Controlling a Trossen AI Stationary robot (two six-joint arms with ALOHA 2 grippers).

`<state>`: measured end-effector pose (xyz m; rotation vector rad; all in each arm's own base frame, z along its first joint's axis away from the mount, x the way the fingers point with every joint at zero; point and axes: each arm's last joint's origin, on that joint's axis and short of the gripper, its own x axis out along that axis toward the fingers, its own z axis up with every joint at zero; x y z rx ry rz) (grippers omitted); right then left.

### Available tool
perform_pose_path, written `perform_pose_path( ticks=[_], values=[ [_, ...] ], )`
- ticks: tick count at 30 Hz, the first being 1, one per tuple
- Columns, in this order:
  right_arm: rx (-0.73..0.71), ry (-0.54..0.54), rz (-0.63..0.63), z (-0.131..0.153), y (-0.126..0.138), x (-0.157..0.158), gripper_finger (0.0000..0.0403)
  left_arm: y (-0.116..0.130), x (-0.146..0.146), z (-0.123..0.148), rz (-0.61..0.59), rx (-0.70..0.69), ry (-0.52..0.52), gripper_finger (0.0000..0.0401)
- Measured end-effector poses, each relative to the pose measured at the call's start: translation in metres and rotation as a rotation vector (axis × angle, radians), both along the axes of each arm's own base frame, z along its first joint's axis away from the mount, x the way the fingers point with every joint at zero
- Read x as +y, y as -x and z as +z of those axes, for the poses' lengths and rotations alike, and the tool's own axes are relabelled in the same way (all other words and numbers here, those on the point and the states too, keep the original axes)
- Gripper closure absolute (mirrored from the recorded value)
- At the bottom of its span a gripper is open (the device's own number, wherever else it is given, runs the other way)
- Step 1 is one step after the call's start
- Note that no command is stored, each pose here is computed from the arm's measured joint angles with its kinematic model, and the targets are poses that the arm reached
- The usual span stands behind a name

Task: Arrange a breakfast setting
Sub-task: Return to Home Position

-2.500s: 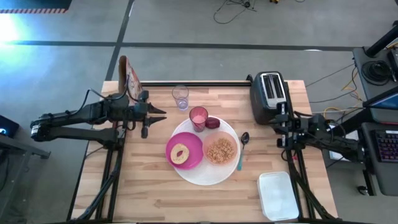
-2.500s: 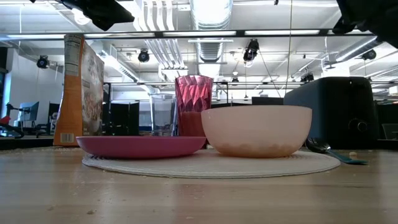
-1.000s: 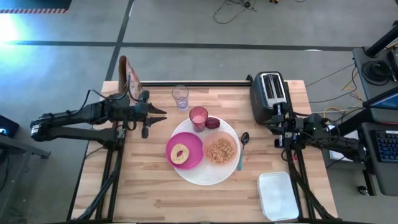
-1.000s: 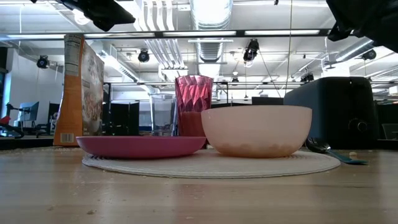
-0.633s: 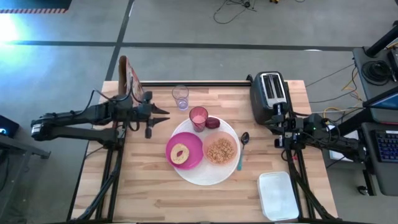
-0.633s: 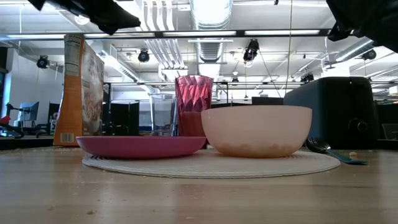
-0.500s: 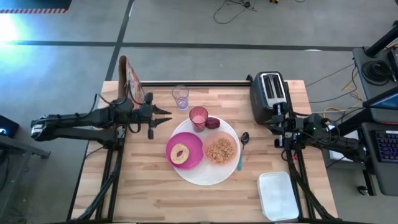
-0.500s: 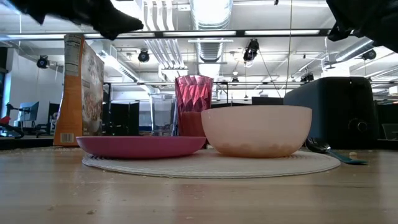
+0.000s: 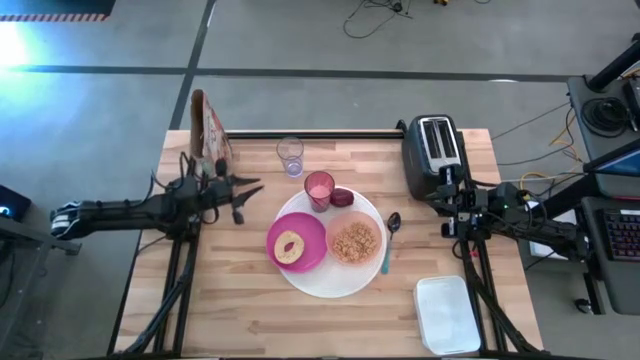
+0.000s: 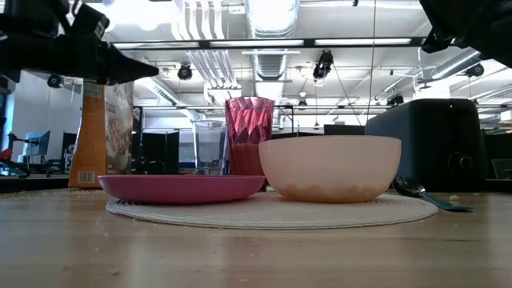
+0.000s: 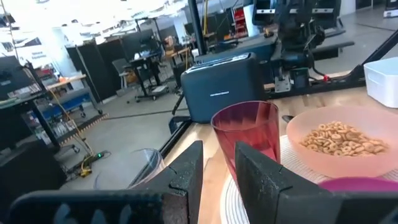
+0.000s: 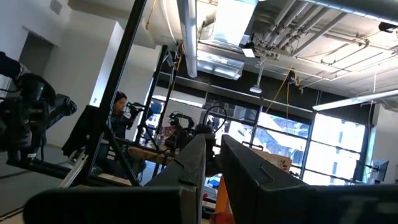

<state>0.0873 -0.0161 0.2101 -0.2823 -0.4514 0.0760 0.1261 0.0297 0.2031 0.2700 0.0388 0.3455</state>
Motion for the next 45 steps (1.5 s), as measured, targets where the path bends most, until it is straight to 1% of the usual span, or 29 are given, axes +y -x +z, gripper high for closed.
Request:
perform_pose_path(
  ticks=[13,16,23,45],
  values=[
    [0.000,0.000,0.000,0.000,0.000,0.000,0.0360,0.014,-0.003,-0.029,-0.001,-0.050,-0.008,0.0325],
    [0.000,0.000,0.000,0.000,0.000,0.000,0.0360,0.016,-0.003,-0.029,-0.002,-0.056,0.015,0.0325],
    [0.000,0.001,0.000,0.000,0.000,0.000,0.0360,0.020,-0.004,-0.024,-0.003,-0.104,0.010,0.0325],
    [0.000,0.001,-0.001,0.000,0.000,0.000,0.0360,0.020,-0.004,-0.022,-0.003,-0.106,0.010,0.0325]
  ],
)
